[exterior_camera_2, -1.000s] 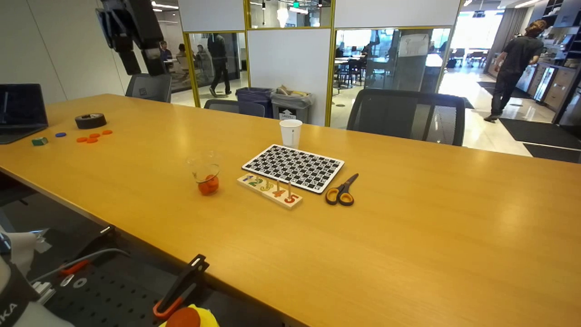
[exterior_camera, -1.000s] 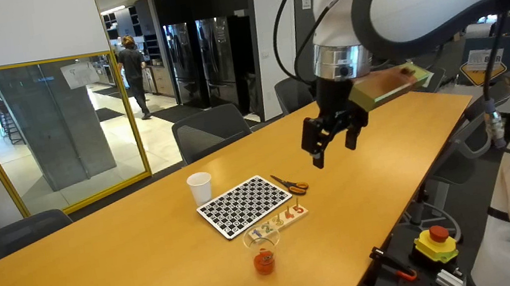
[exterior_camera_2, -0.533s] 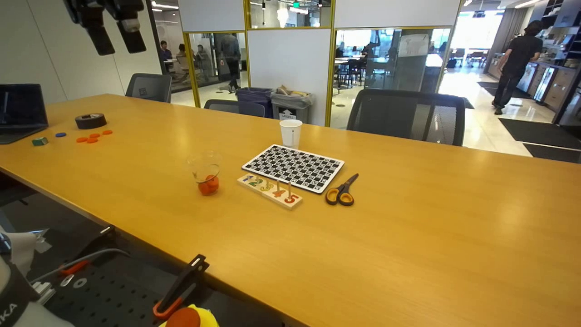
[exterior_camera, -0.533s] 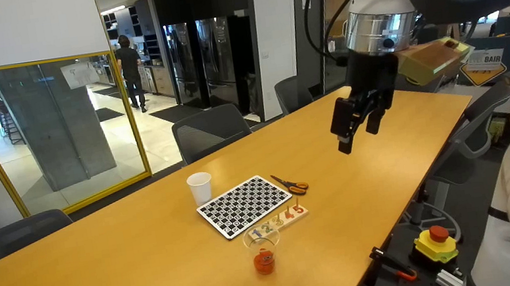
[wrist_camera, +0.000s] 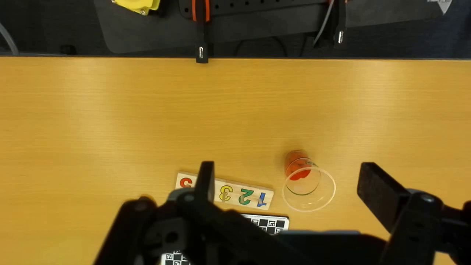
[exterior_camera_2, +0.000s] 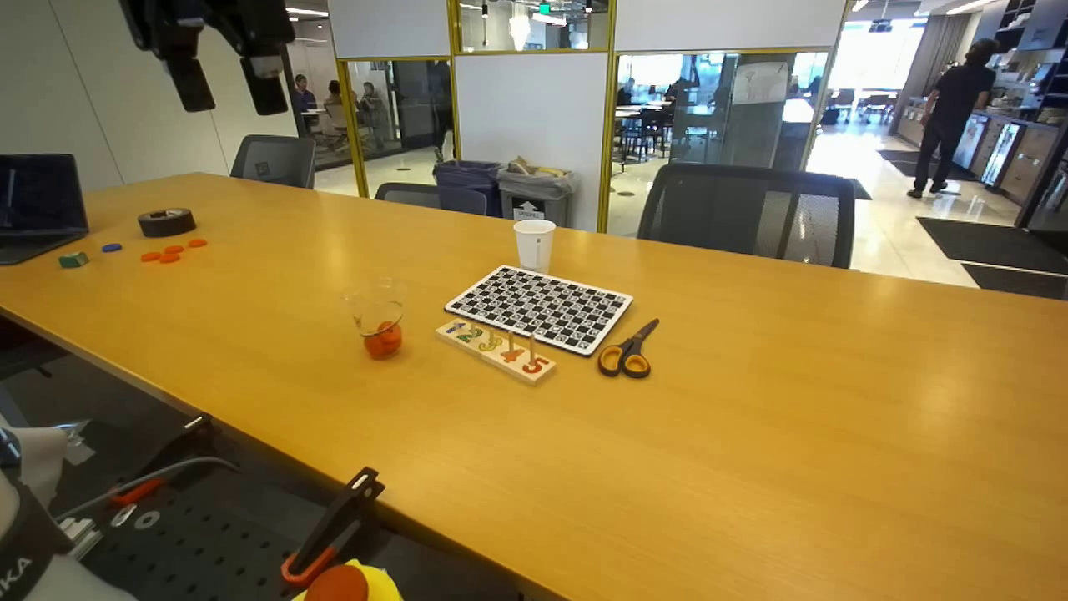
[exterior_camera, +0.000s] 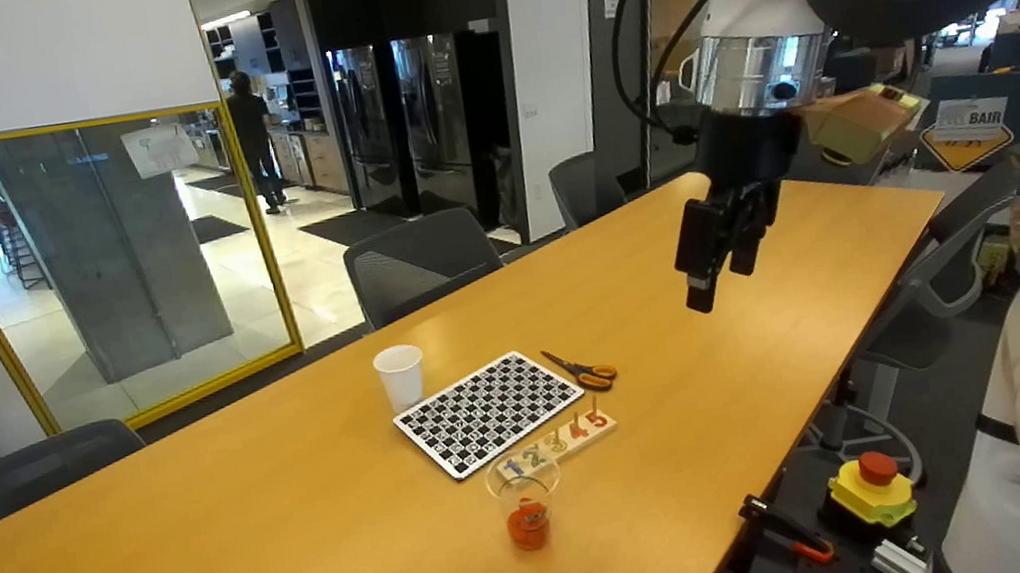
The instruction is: Place the yellow rings inside the white cup, put the orange rings in the clear cup
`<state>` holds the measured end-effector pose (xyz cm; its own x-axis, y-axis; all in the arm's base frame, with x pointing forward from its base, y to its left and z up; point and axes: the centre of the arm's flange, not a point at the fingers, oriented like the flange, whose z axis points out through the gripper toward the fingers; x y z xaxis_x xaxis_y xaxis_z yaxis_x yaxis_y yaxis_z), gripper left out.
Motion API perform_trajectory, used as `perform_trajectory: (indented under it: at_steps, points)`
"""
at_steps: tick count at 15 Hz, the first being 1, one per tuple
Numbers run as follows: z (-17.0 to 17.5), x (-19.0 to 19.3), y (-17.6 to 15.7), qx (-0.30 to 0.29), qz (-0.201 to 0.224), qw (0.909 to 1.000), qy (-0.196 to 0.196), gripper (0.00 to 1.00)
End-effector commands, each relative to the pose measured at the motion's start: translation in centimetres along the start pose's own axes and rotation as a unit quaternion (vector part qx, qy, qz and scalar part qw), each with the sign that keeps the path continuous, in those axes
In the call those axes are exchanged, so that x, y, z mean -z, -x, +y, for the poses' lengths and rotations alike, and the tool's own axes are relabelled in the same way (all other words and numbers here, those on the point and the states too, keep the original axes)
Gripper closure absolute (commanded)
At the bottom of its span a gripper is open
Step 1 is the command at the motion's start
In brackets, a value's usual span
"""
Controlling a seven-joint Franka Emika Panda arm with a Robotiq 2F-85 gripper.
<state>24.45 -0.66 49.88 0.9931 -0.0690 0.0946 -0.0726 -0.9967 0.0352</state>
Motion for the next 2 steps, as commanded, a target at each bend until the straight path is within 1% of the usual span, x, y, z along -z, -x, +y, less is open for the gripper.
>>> perform_trajectory:
  at_steps: [1, 2]
  points:
    - [0.00, -0.04, -0.02, 0.000, -0.001, 1.0000, 0.000, 0.00]
    - [0.00, -0.06, -0.03, 0.001, -0.001, 1.0000, 0.000, 0.00]
